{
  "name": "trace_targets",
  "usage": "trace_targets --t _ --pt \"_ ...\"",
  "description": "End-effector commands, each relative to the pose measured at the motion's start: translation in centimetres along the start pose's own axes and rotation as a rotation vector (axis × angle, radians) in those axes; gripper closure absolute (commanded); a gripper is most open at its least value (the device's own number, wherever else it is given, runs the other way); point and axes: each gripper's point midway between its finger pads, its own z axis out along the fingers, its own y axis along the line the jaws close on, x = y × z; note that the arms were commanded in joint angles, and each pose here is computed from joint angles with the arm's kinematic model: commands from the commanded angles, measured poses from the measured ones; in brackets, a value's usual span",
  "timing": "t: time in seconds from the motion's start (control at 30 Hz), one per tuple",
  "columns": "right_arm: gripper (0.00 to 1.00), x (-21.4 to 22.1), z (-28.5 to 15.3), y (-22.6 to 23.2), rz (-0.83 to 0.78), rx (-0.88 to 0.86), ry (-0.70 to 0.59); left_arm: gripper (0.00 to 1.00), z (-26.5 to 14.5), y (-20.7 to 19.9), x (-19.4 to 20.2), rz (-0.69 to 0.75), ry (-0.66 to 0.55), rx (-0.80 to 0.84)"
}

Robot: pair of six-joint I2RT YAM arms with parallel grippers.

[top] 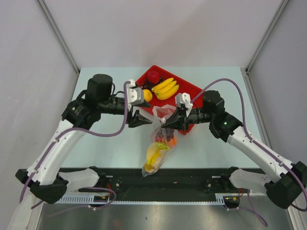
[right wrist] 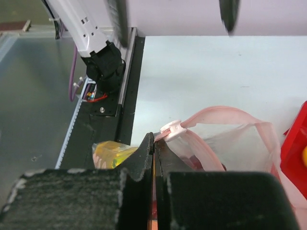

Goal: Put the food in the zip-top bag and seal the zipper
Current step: Zip the zipper food storage bag at the center of the board.

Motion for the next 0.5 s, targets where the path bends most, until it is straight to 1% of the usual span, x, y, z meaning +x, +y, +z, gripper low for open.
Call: trace_targets --t 0.0,0.03,0.1,0.13,0.17,0.2,0.23,0.27,0.3,0.33,0.4,0.43,0.47 --pt "1.00 -5.0 -0.9 1.5 -0.254 -0.036 -0.064 0.35 1.2 -0.3 -0.8 0.103 -0.055 0.078" --pt "1.00 -5.3 -0.9 1.6 -0.264 -0.036 -0.066 0.39 1.4 -0.2 0.0 0.107 -0.041 0.079" --pt "1.00 -5.6 -1.0 1.5 -0.279 -0.029 -0.068 0.41 1.4 0.0 1.1 0.164 -0.011 0.058" --pt "1.00 -5.9 -1.1 1.4 -0.288 -0.022 -0.072 0.42 1.6 -0.2 2.9 0.160 0.019 0.059" --pt "1.00 -6.1 -1.1 1.4 -0.291 -0.020 -0.074 0.42 1.4 0.1 3.4 0.190 0.022 0.037" --pt "1.00 -6.2 -1.2 1.4 -0.295 -0.019 -0.076 0.42 0.6 0.2 3.6 0.222 0.023 -0.015" --pt "1.00 -6.3 -1.2 1.5 -0.301 -0.022 -0.079 0.43 0.6 -0.2 5.5 0.209 0.043 -0.025" --pt "1.00 -6.4 -1.2 1.5 -0.305 -0.024 -0.081 0.44 0.3 0.6 5.5 0.243 0.025 -0.078" --pt "1.00 -6.4 -1.2 1.6 -0.309 -0.025 -0.083 0.44 -1.0 0.7 5.4 0.274 0.013 -0.148" --pt "1.00 -6.6 -1.2 1.6 -0.321 -0.026 -0.085 0.46 -0.8 0.8 7.4 0.257 0.036 -0.173" --pt "1.00 -6.7 -1.2 1.6 -0.333 -0.030 -0.089 0.46 -1.7 1.6 7.8 0.290 0.021 -0.249" --pt "1.00 -6.8 -1.2 1.6 -0.339 -0.031 -0.090 0.47 -2.2 1.8 9.1 0.289 0.038 -0.304" --pt "1.00 -6.9 -1.1 1.6 -0.343 -0.033 -0.091 0.48 -2.5 2.3 8.8 0.301 0.015 -0.347"
